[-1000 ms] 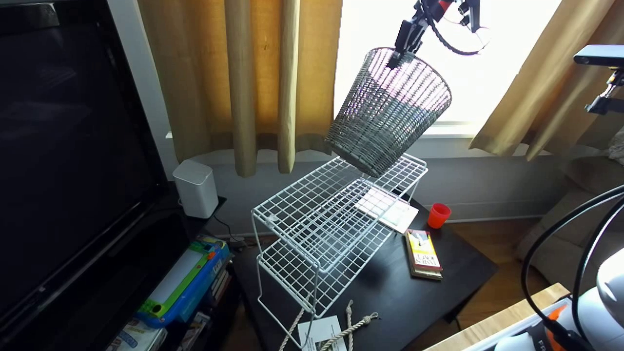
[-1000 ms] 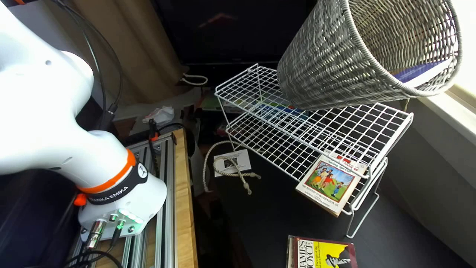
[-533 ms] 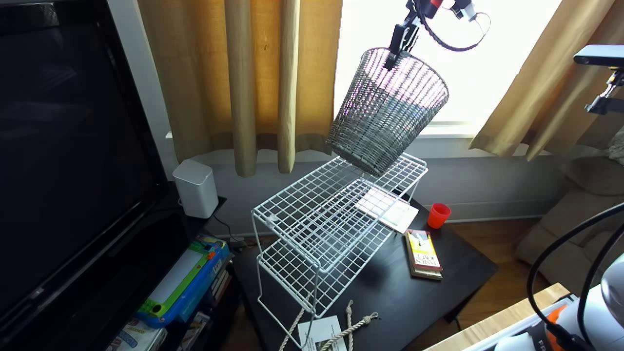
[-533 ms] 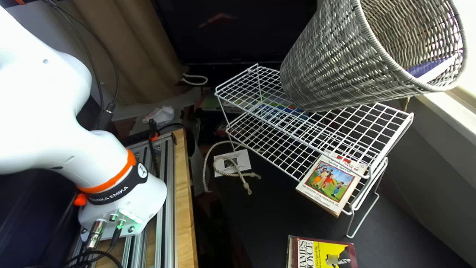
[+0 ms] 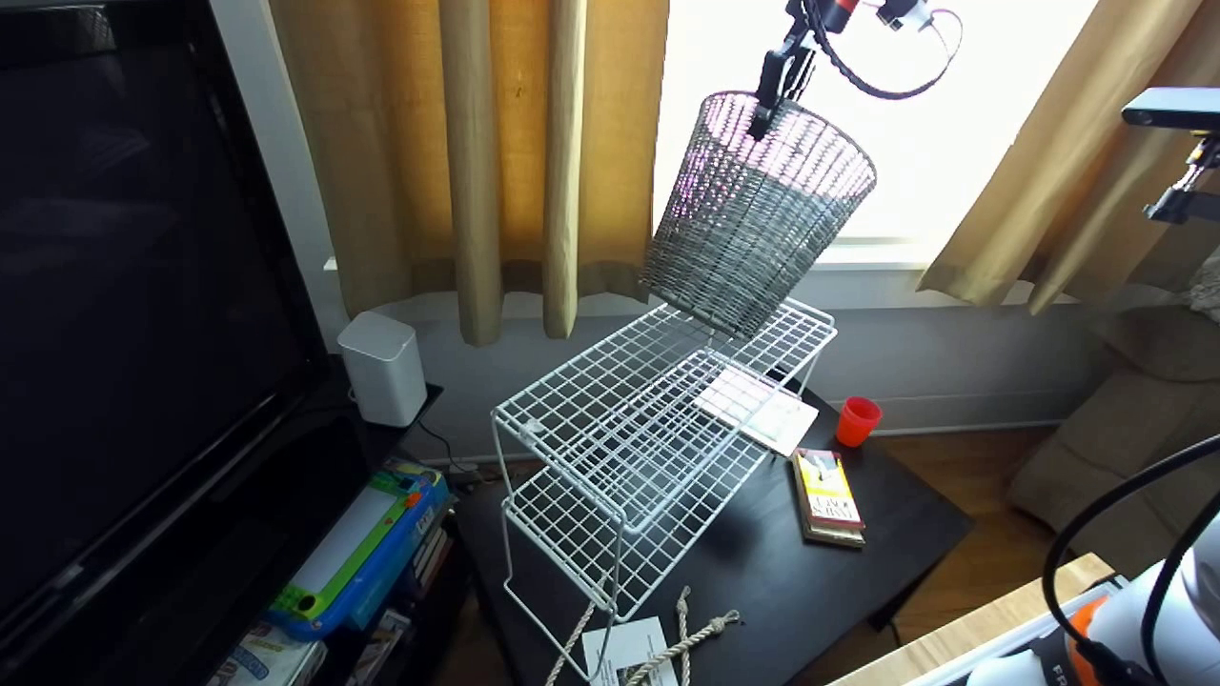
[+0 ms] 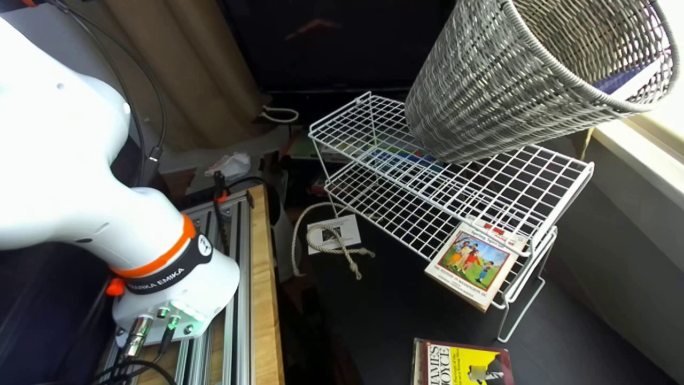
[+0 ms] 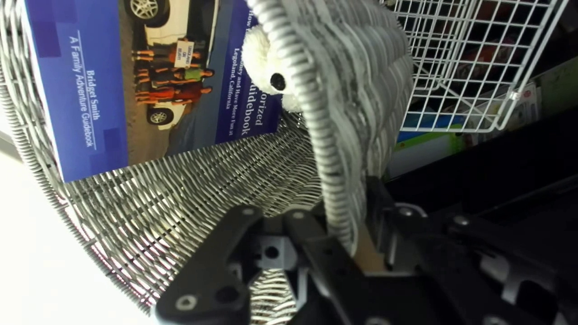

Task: Set the basket upright

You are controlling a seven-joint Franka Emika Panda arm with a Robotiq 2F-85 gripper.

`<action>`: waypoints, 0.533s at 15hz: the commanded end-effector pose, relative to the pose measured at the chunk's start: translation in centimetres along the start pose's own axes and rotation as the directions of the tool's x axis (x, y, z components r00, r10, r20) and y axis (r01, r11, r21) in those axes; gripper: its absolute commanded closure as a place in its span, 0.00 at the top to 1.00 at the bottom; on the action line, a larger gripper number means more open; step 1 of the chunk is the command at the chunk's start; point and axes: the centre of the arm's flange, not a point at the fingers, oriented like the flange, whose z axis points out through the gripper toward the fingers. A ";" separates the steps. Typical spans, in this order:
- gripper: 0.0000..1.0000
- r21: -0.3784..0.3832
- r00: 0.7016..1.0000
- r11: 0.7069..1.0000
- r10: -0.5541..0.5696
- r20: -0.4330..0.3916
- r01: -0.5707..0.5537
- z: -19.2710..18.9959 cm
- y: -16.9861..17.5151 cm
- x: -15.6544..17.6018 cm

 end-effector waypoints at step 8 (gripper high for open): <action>0.03 -0.168 0.999 0.985 0.029 0.017 -0.026 -1.6 -3.6 -1.3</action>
